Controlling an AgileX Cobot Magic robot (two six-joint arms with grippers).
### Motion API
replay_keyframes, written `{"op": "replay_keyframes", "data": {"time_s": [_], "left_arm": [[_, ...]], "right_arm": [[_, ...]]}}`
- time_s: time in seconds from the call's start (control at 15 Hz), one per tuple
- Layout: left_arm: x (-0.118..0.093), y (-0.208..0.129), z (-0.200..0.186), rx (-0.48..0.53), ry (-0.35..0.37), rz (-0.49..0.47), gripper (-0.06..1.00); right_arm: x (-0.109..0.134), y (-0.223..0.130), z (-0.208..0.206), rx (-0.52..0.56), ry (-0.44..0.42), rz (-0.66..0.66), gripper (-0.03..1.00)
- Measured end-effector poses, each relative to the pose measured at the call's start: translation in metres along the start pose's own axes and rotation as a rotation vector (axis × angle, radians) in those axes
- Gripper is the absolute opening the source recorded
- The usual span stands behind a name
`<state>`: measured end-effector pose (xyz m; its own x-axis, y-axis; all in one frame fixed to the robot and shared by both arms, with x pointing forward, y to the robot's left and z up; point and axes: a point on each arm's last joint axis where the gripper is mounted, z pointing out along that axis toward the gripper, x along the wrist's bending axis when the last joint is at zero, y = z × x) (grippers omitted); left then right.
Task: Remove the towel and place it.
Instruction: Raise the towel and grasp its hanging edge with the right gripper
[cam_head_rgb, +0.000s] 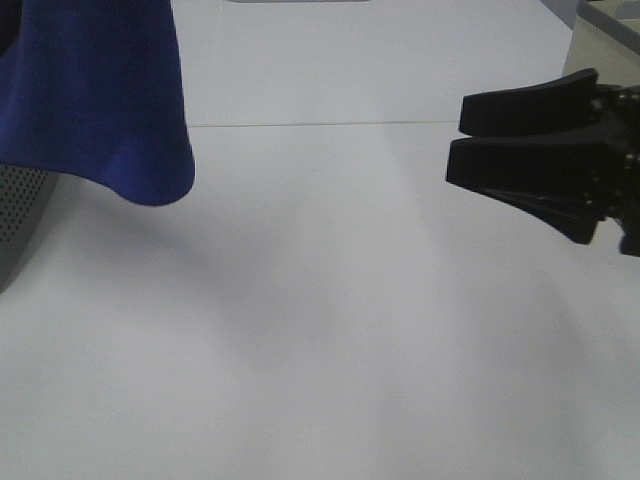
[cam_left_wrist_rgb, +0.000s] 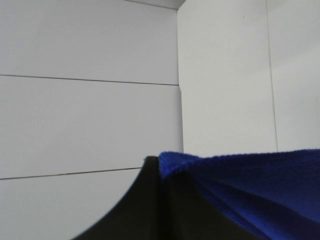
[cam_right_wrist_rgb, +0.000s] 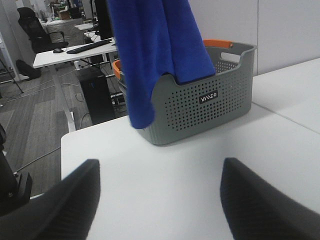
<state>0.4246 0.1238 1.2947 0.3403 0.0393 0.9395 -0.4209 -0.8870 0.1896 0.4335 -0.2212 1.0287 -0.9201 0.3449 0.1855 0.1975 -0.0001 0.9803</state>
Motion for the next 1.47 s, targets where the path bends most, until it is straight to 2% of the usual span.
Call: {"op": "replay_keyframes", "data": {"time_s": [0.27,0.6,0.67,0.73,0.87,1.07,1.27,1.47], "left_arm": [[-0.004,0.009,-0.002,-0.049,-0.023,-0.006,0.0],[-0.004,0.011,-0.002,-0.076,-0.026,-0.026,0.0],[-0.004,0.011,-0.002,-0.081,-0.029,-0.031,0.0],[-0.005,0.013,-0.001,-0.097,-0.037,-0.044,0.0],[-0.007,0.016,0.003,-0.11,-0.047,-0.052,0.0],[-0.009,0.019,0.009,-0.113,-0.064,-0.056,0.0],[-0.011,0.021,0.014,-0.116,-0.071,-0.054,0.0],[-0.012,0.024,0.02,-0.127,-0.062,-0.051,0.0]], "right_arm": [[-0.025,-0.004,0.06,0.044,0.197,-0.001,0.68],[-0.021,0.012,0.122,0.043,0.38,-0.058,0.68],[-0.02,0.014,0.127,0.045,0.39,-0.061,0.68],[-0.019,0.017,0.149,0.062,0.405,-0.079,0.68],[-0.019,0.018,0.162,0.084,0.393,-0.08,0.68],[-0.022,0.014,0.166,0.105,0.366,-0.08,0.68],[-0.023,0.007,0.169,0.114,0.381,-0.055,0.67],[-0.024,-0.001,0.172,0.116,0.416,-0.007,0.58]]}}
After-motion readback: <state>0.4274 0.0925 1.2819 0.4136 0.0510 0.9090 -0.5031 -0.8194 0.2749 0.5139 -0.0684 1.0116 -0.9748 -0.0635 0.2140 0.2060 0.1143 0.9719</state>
